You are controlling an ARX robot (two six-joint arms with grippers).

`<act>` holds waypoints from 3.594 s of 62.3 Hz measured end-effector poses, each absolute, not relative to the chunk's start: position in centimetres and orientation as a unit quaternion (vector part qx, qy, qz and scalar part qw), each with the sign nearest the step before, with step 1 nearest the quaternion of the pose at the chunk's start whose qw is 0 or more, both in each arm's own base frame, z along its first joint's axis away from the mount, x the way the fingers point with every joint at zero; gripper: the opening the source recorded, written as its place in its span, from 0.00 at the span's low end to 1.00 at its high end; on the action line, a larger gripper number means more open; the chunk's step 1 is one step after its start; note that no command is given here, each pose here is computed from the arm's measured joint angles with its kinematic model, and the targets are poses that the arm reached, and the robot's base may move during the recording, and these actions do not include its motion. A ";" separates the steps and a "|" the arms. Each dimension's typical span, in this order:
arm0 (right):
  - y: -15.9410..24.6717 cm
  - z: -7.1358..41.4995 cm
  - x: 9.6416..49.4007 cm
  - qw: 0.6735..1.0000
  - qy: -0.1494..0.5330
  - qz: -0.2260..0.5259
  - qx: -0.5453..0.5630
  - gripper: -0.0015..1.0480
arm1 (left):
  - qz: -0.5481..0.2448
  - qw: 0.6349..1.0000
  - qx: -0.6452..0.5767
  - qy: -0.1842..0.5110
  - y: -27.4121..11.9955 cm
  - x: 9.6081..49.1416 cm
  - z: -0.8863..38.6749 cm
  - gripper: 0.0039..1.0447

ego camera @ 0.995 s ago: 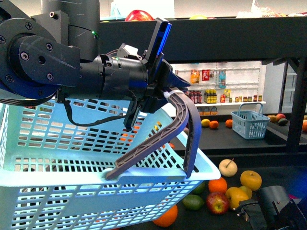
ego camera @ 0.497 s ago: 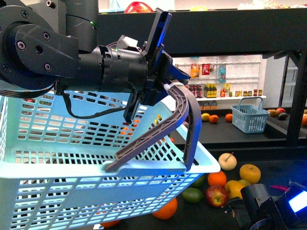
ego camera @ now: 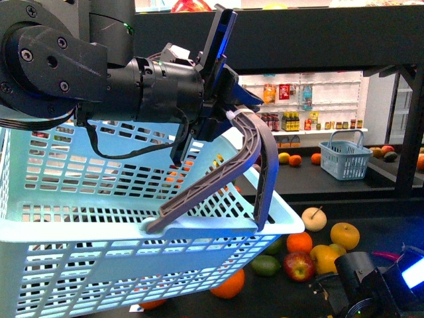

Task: Pick lemon from shelf

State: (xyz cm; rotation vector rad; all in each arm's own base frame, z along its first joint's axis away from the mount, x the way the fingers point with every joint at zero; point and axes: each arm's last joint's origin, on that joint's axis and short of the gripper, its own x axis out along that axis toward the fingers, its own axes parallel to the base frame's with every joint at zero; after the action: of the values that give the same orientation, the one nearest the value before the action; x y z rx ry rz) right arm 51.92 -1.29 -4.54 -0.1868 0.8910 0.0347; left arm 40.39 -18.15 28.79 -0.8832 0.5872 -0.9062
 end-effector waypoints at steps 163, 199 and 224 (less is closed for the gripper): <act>1.1 1.3 44.3 0.917 0.380 0.089 0.084 0.93 | -0.416 0.766 -0.407 0.271 -18.1 40.4 28.8 0.06; 7.0 -5.9 49.6 0.913 0.377 0.120 -0.105 0.93 | -0.416 0.766 -0.407 0.271 -18.1 40.4 28.8 0.06; 7.9 -7.9 52.7 0.906 0.394 0.107 -0.114 0.93 | -0.416 0.766 -0.407 0.271 -18.1 40.4 28.8 0.06</act>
State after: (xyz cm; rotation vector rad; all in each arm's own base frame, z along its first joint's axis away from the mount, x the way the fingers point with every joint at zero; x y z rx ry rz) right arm 52.70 7.90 -7.87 -0.2347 0.8147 0.2201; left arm 40.39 -18.15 28.76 -0.8848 0.5896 -0.9045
